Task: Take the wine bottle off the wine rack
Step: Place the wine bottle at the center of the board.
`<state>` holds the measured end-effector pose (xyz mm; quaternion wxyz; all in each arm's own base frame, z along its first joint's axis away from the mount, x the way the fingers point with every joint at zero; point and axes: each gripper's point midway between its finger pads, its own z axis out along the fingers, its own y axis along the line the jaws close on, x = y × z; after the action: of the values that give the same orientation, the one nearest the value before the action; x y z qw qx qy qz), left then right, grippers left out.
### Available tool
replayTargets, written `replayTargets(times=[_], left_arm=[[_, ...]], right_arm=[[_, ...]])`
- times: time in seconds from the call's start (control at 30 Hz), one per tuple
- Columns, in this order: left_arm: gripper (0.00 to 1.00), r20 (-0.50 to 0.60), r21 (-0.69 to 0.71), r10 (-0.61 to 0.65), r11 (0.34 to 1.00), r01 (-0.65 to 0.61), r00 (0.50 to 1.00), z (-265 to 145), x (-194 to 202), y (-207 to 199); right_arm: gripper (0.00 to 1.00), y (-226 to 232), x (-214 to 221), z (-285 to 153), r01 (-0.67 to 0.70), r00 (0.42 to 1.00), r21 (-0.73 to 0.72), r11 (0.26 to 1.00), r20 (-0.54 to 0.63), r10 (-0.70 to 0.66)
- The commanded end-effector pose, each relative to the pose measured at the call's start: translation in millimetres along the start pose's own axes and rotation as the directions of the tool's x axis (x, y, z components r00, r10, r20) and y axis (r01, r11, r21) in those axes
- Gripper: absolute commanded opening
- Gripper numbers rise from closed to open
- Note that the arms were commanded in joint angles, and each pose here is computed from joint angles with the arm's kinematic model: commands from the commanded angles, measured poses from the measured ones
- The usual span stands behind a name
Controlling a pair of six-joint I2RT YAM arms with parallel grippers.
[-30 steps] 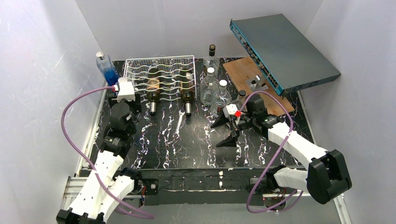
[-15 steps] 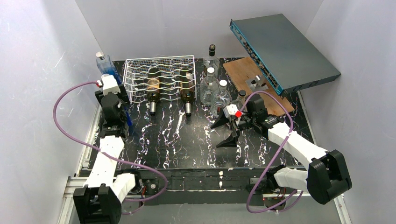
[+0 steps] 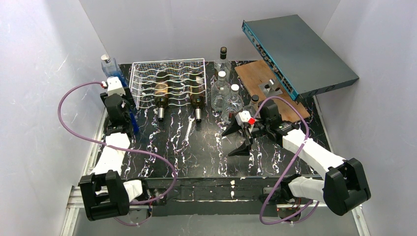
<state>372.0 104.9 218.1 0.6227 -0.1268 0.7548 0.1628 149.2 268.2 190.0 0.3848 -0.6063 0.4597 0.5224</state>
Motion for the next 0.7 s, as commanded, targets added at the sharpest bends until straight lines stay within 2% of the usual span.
replayTargets(times=[0.0,0.5,0.67], left_arm=[[0.00,0.288,-0.016,-0.074,0.997,0.082,0.955,2,-97,13],[0.00,0.339,-0.029,-0.108,0.992,0.125,0.935,29,-115,27],[0.00,0.343,0.000,-0.155,0.986,0.165,0.926,37,-118,27]], right_arm=[[0.98,3,-9,-2,0.041,0.999,-0.016,0.999,0.021,-0.041],[0.98,4,-9,-2,0.050,0.999,-0.018,0.999,0.016,-0.049],[0.98,4,-8,-2,0.049,0.999,-0.019,0.999,0.014,-0.049]])
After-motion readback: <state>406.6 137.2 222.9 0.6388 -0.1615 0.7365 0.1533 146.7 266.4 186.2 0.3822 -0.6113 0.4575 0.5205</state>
